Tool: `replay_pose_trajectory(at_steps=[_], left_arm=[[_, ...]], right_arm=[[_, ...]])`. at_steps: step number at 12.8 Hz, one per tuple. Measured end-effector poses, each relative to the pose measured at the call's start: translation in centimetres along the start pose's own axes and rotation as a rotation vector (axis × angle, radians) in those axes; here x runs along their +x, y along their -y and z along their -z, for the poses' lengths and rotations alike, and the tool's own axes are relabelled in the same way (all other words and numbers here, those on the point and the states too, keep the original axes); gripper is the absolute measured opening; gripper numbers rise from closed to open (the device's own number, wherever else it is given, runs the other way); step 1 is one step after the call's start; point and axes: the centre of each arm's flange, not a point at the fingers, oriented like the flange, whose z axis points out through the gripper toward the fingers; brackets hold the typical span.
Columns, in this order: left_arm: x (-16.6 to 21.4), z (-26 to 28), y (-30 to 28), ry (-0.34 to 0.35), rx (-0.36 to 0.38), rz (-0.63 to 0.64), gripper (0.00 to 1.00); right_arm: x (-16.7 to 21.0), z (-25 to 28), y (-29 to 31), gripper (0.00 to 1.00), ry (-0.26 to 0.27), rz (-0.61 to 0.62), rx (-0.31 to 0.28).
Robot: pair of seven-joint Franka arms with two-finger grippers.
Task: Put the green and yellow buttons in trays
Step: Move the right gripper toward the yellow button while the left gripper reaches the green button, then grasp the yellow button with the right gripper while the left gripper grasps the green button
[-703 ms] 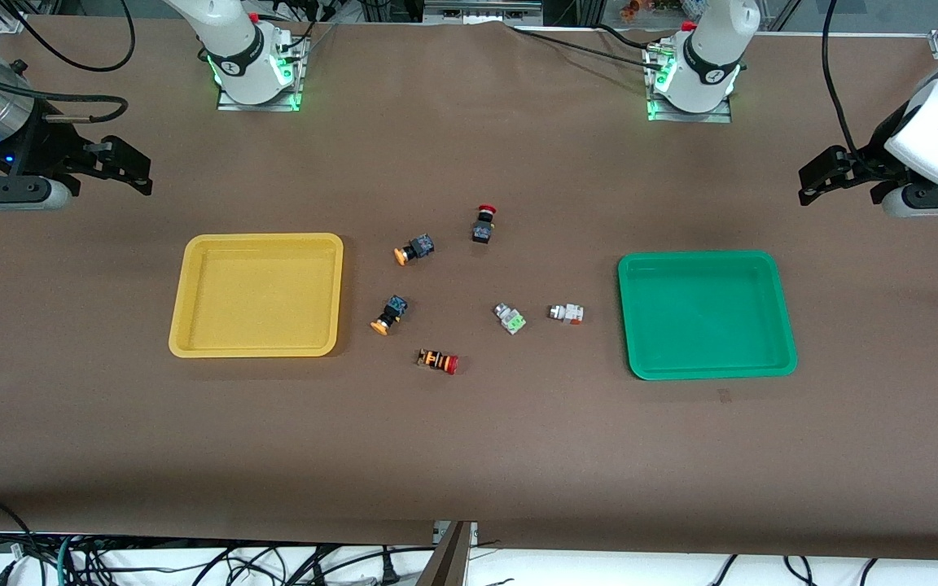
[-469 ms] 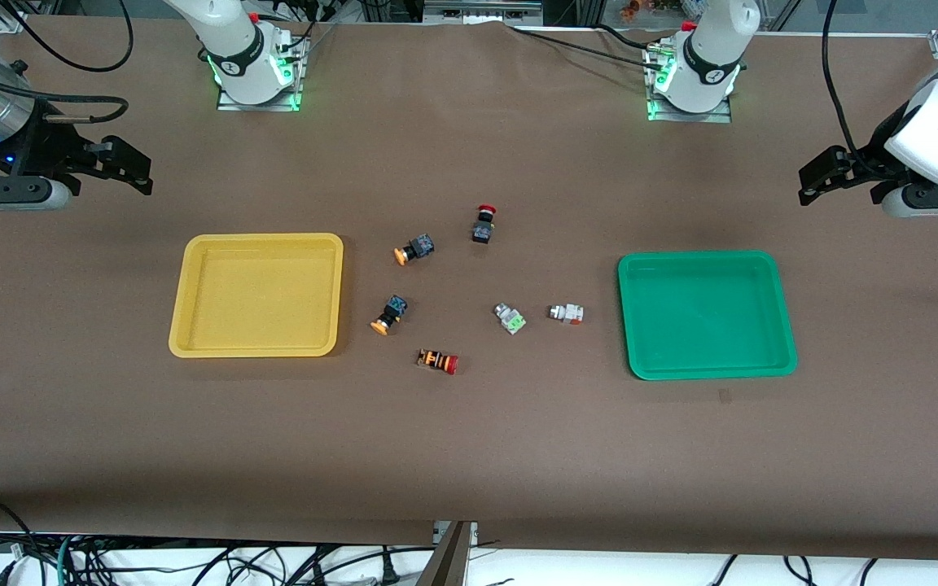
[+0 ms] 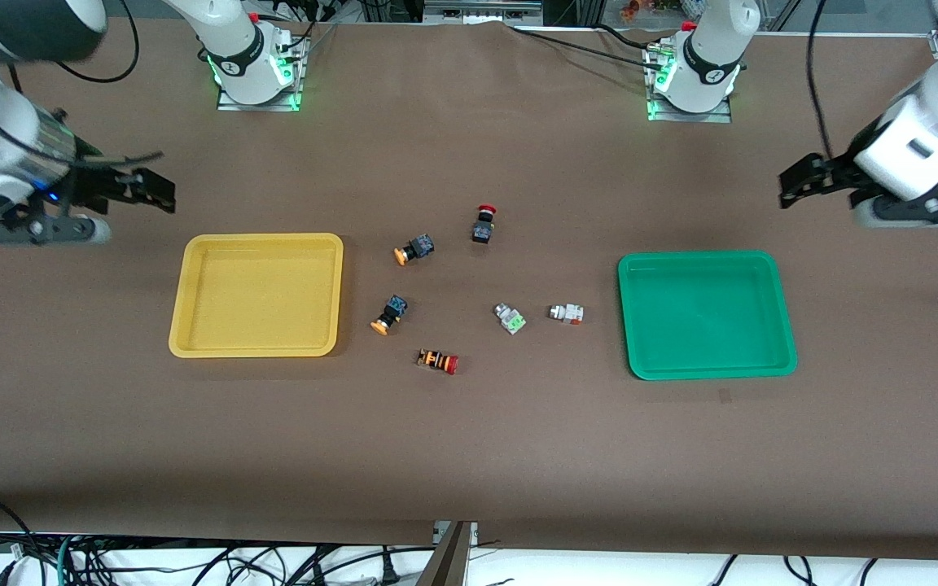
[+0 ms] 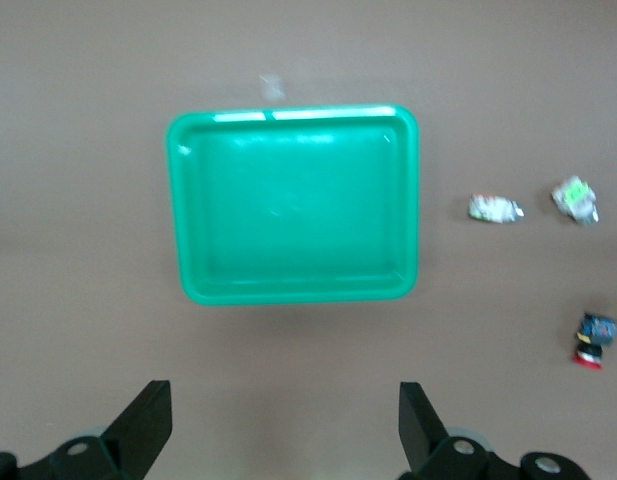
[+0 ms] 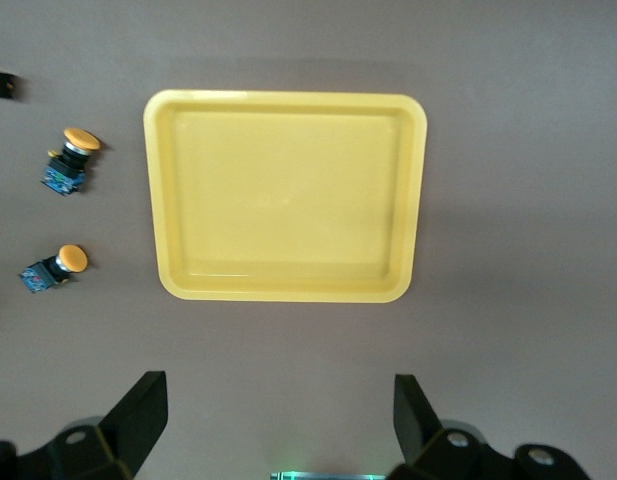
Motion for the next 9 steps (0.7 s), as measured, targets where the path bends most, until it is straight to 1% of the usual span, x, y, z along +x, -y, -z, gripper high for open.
replay_pose_trajectory(at_steps=[1, 2, 3, 4, 6, 7, 9], left_arm=[[1.2, -3.0, -2.2, 0.055, 0.004, -0.038, 1.0], [2.4, -6.3, -4.5, 0.111, 0.006, -0.089, 1.0], [3.6, -9.6, -7.0, 0.149, -0.002, -0.174, 1.0], [4.8, -12.2, -9.5, 0.159, -0.021, -0.284, 1.0], [6.6, -15.1, -13.4, 0.154, -0.071, -0.542, 1.0], [7.0, -16.0, -15.4, 0.132, -0.095, -0.68, 1.0], [7.0, -18.5, -20.1, 0.08, -0.117, -0.926, 1.0]], right_arm=[[1.1, -1.9, 0.6, 1.0, 0.016, -0.003, 0.0], [2.1, -3.9, 1.7, 1.0, 0.017, -0.036, 0.0], [2.9, -6.2, 3.4, 1.0, 0.01, -0.104, 0.007], [3.3, -8.7, 5.7, 1.0, 0.005, -0.189, 0.021], [3.3, -14.1, 11.6, 1.0, -0.003, -0.382, 0.052], [2.9, -16.9, 14.9, 1.0, 0.0, -0.479, 0.065], [2.0, -22.3, 21.2, 1.0, 0.013, -0.645, 0.085]])
